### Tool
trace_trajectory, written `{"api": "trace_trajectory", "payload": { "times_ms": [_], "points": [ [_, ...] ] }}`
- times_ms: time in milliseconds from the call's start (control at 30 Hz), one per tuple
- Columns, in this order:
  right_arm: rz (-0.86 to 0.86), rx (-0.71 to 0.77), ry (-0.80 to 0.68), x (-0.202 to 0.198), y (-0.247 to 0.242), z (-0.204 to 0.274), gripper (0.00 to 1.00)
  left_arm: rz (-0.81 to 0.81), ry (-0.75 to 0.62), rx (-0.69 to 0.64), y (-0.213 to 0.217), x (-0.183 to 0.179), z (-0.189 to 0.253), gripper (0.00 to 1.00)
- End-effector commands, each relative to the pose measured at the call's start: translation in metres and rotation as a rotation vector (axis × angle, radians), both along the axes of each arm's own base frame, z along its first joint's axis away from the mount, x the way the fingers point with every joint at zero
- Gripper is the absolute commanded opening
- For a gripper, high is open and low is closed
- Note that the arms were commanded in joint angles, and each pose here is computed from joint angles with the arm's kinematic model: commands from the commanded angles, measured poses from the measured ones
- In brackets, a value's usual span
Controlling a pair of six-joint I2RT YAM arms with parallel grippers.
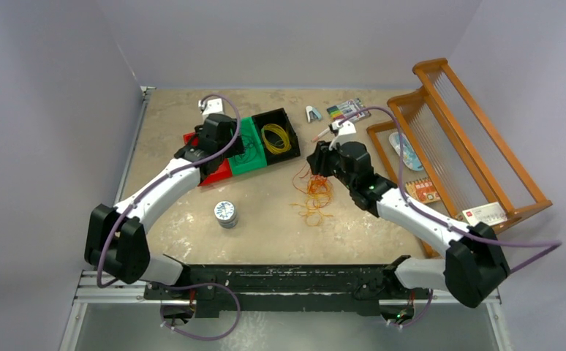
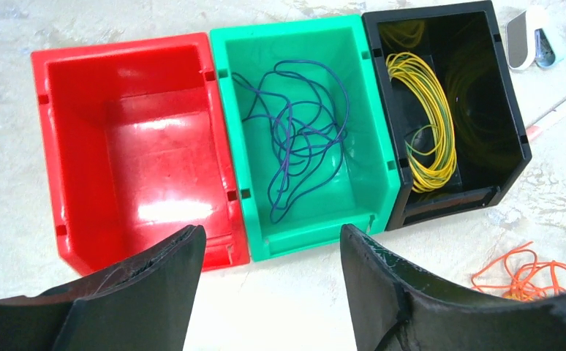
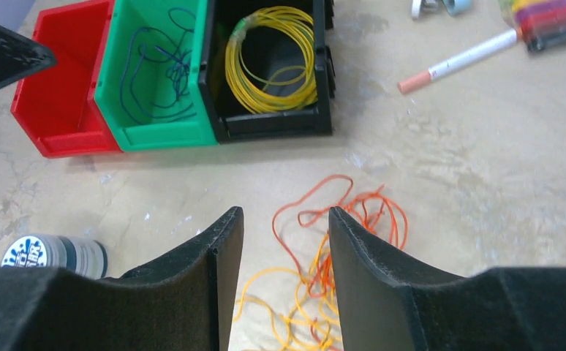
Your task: Untangle the cables
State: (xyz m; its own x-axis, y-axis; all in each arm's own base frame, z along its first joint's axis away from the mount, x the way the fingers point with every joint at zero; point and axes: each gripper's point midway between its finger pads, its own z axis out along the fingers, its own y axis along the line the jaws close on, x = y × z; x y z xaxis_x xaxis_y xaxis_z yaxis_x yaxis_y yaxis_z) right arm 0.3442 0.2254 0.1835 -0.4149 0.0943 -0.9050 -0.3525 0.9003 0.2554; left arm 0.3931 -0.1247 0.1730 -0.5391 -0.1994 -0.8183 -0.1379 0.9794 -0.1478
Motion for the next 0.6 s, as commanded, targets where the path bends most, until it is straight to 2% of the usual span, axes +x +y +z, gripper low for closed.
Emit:
{"api": "trace_trajectory", "payload": {
  "times_ms": [0, 167, 267, 400, 567],
  "points": [
    [-0.128, 0.078, 0.02, -0.012, -0.024, 0.006, 0.5, 0.092, -0.127, -0.08, 0.014, -0.007, 0.035, 0.69],
    [-0.196, 0.112, 0.06, -0.026, -0.039, -0.004, 0.53, 0.041, -0.125, -0.044, 0.018, -0.02, 0.043, 0.72],
    [-0.222, 0.117, 0.063, -0.03, -0.046, -0.006, 0.57, -0.041, -0.14, -0.079, 0.006, -0.024, 0.045, 0.73],
    [-0.268, 0.112, 0.055, -0.031, -0.056, -0.004, 0.65, -0.149, -0.149, -0.162, -0.027, -0.03, 0.043, 0.75],
    [-0.327, 0.107, 0.053, -0.031, -0.068, -0.004, 0.76, -0.282, -0.148, -0.143, -0.087, -0.05, 0.04, 0.76]
  ]
}}
